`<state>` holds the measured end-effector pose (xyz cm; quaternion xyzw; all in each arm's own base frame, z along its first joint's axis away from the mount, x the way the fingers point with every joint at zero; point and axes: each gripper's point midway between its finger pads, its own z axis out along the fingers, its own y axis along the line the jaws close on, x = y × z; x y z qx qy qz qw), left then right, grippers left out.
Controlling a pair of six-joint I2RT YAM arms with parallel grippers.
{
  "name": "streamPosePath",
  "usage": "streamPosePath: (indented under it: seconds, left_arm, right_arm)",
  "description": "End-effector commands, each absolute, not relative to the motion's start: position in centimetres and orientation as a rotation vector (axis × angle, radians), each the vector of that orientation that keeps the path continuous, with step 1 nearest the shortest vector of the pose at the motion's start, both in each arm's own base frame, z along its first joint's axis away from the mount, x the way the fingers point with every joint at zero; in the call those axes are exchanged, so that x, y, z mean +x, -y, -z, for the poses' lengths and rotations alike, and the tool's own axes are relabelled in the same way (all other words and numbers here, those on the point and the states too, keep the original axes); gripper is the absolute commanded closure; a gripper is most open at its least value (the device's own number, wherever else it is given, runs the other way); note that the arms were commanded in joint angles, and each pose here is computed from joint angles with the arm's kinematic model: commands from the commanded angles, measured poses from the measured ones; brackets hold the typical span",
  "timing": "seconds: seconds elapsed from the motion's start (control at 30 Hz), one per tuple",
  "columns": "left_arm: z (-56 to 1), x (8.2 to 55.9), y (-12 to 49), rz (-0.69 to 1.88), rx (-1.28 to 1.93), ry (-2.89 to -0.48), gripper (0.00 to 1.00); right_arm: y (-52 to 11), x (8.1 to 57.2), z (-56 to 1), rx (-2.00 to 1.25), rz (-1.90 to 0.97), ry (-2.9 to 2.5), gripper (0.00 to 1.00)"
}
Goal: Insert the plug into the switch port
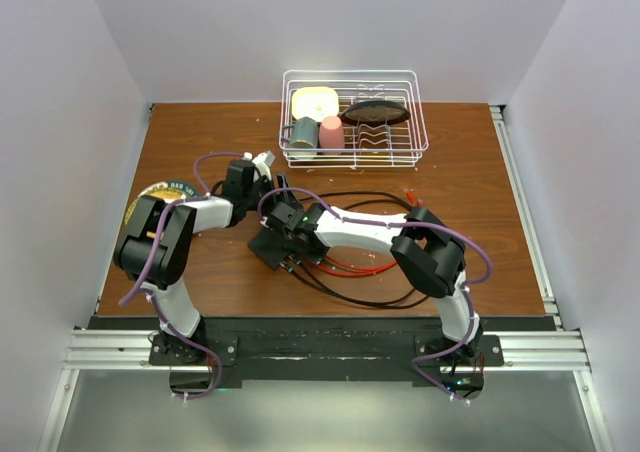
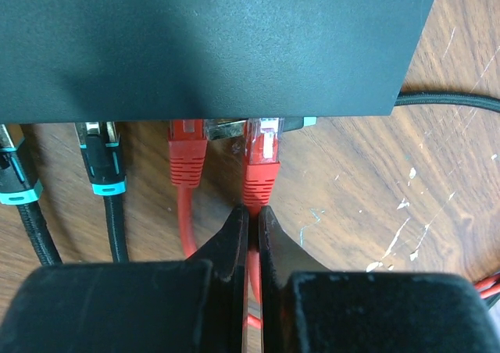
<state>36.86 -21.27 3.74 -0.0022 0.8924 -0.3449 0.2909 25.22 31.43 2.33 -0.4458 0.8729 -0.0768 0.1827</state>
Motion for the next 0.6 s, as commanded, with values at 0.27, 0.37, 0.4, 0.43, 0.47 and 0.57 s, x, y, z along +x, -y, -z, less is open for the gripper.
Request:
streamPosePath:
  seconds: [0.27, 0.37, 0.4, 0.43, 0.47, 0.57]
  left_arm:
    - [-2.1, 34.8, 21.9, 0.961, 0.024, -2.477, 0.3]
    - [-2.0, 35.0, 21.6, 0.934, 0.008, -2.479, 0.29]
    - [-2.0, 35.1, 21.4, 0.913, -0.004, -2.479, 0.29]
    - [-2.1, 35.1, 21.2, 0.903, -0.008, -2.477, 0.27]
    - [-2.2, 35.2, 21.0, 0.891, -0.014, -2.474, 0.27]
    - [-2.6, 35.6, 20.3, 0.859, -0.035, -2.456, 0.23]
  right_arm:
    - [-29.5, 25.1, -0.2, -1.361, 0.303, -2.559, 1.0]
    - [-29.1, 24.7, 0.2, -1.429, 0.317, -2.561, 1.0]
    - [-29.0, 24.7, 0.2, -1.437, 0.322, -2.563, 1.0]
    - [-28.9, 24.6, 0.5, -1.456, 0.331, -2.565, 1.0]
    - [-28.8, 24.5, 0.7, -1.466, 0.339, -2.566, 1.0]
    - [-28.6, 24.2, 1.4, -1.506, 0.35, -2.577, 1.0]
